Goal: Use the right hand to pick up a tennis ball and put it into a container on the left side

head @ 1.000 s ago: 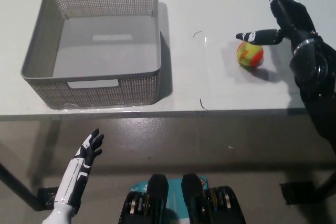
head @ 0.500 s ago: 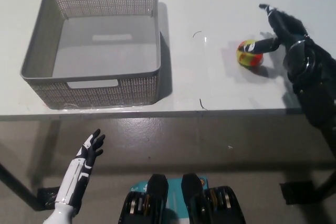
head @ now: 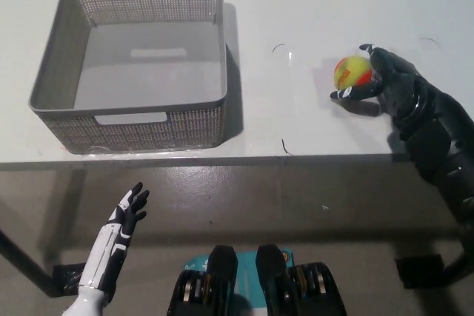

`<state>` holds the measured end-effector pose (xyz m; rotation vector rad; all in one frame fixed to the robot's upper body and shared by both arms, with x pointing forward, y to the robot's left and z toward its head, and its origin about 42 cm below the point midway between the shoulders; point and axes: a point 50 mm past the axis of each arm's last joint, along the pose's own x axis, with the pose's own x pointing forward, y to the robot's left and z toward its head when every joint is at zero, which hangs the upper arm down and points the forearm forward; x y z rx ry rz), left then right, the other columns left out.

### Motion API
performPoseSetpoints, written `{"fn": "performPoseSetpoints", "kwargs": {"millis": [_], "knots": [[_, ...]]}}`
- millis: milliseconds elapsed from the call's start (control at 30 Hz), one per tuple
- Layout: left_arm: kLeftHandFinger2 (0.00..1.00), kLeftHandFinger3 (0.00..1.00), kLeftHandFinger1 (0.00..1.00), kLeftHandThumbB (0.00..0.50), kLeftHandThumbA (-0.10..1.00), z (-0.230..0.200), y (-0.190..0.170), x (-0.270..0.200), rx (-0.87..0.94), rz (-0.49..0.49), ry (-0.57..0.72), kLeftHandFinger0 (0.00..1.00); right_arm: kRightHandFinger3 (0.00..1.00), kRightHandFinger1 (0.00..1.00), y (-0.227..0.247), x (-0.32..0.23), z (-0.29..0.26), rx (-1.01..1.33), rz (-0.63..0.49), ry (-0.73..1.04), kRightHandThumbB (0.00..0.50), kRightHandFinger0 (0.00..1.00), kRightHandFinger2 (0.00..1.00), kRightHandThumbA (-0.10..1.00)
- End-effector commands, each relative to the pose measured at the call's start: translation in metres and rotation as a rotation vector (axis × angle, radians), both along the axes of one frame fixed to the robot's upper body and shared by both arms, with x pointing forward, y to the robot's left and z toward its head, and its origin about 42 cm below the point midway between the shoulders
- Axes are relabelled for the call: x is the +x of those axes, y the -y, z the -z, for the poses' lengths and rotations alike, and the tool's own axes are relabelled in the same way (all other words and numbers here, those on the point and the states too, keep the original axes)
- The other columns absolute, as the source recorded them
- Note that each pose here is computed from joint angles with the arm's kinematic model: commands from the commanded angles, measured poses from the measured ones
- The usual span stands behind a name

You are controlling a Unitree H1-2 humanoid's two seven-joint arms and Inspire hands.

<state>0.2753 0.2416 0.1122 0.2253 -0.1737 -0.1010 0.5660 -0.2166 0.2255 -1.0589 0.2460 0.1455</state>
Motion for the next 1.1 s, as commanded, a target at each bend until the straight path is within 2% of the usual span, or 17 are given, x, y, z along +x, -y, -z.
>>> {"fn": "performPoseSetpoints", "kwargs": {"millis": [0,367,400,433,467,500,533,567,600,633,667,733,833,867,900,967,1067], "knots": [[1.00,1.00,1.00,0.062,1.00,-0.008,0.001,0.001,0.013,0.021,0.064,1.00,1.00,1.00,-0.009,0.016,-0.045,0.029,-0.029,0.135,0.458,1.00,1.00,1.00],[1.00,1.00,1.00,0.067,1.00,-0.009,0.001,0.003,0.013,0.021,0.073,1.00,1.00,1.00,-0.003,0.016,-0.042,0.053,-0.014,0.174,0.466,1.00,1.00,1.00],[1.00,1.00,1.00,0.067,1.00,-0.010,0.001,0.003,0.010,0.024,0.071,1.00,1.00,1.00,-0.002,0.016,-0.042,0.071,-0.010,0.195,0.457,1.00,1.00,1.00],[1.00,1.00,1.00,0.077,1.00,-0.010,0.001,0.003,0.010,0.021,0.068,1.00,1.00,1.00,-0.002,0.015,-0.043,0.128,0.011,0.246,0.424,1.00,1.00,1.00],[1.00,1.00,1.00,0.079,1.00,-0.010,0.002,0.004,0.010,0.022,0.068,1.00,1.00,1.00,0.000,0.014,-0.043,0.190,0.027,0.295,0.343,1.00,1.00,0.92],[1.00,1.00,1.00,0.080,1.00,-0.010,0.002,0.004,0.010,0.024,0.069,1.00,0.71,0.56,0.001,0.012,-0.043,0.288,0.038,0.347,0.223,0.52,0.61,0.73],[1.00,1.00,1.00,0.088,1.00,-0.010,0.002,0.004,0.008,0.023,0.068,1.00,0.43,0.28,0.000,0.011,-0.043,0.372,0.037,0.378,0.082,0.25,0.31,0.68],[1.00,1.00,1.00,0.090,1.00,-0.010,0.001,0.004,0.007,0.022,0.067,1.00,0.20,0.05,0.000,0.011,-0.043,0.392,0.034,0.393,0.037,0.01,0.09,0.63],[1.00,1.00,1.00,0.090,1.00,-0.010,0.001,0.004,0.007,0.022,0.067,1.00,0.14,0.01,0.000,0.011,-0.044,0.396,0.033,0.397,0.021,0.00,0.03,0.63],[1.00,1.00,1.00,0.086,1.00,-0.010,0.002,0.005,0.008,0.021,0.068,1.00,0.05,0.00,-0.001,0.011,-0.045,0.417,0.035,0.400,0.000,0.00,0.00,0.64],[1.00,1.00,1.00,0.080,1.00,-0.011,0.002,0.006,0.008,0.024,0.070,1.00,0.01,0.00,0.000,0.012,-0.046,0.447,0.036,0.405,0.000,0.00,0.00,0.66],[1.00,1.00,1.00,0.087,1.00,-0.011,0.002,0.006,0.012,0.023,0.069,1.00,0.01,0.00,0.000,0.011,-0.047,0.481,0.028,0.414,0.000,0.00,0.01,0.68],[1.00,1.00,1.00,0.098,1.00,-0.013,0.002,0.007,0.013,0.024,0.069,1.00,0.06,0.10,0.001,0.011,-0.048,0.498,0.020,0.426,0.000,0.00,0.24,0.70],[1.00,1.00,1.00,0.101,1.00,-0.013,0.002,0.007,0.018,0.024,0.069,1.00,0.09,0.16,0.001,0.011,-0.048,0.500,0.016,0.432,0.000,0.00,0.36,0.70],[1.00,1.00,1.00,0.104,1.00,-0.013,0.002,0.007,0.020,0.023,0.070,1.00,0.12,0.20,0.002,0.011,-0.048,0.500,0.014,0.435,0.000,0.01,0.43,0.70],[1.00,1.00,1.00,0.108,1.00,-0.013,0.003,0.008,0.013,0.021,0.070,1.00,0.14,0.20,0.003,0.011,-0.048,0.496,0.020,0.439,0.000,0.00,0.48,0.70],[1.00,1.00,1.00,0.108,1.00,-0.016,0.002,0.012,0.016,0.027,0.081,1.00,0.14,0.20,0.004,0.012,-0.051,0.507,0.029,0.456,0.000,0.00,0.49,0.69]]}}
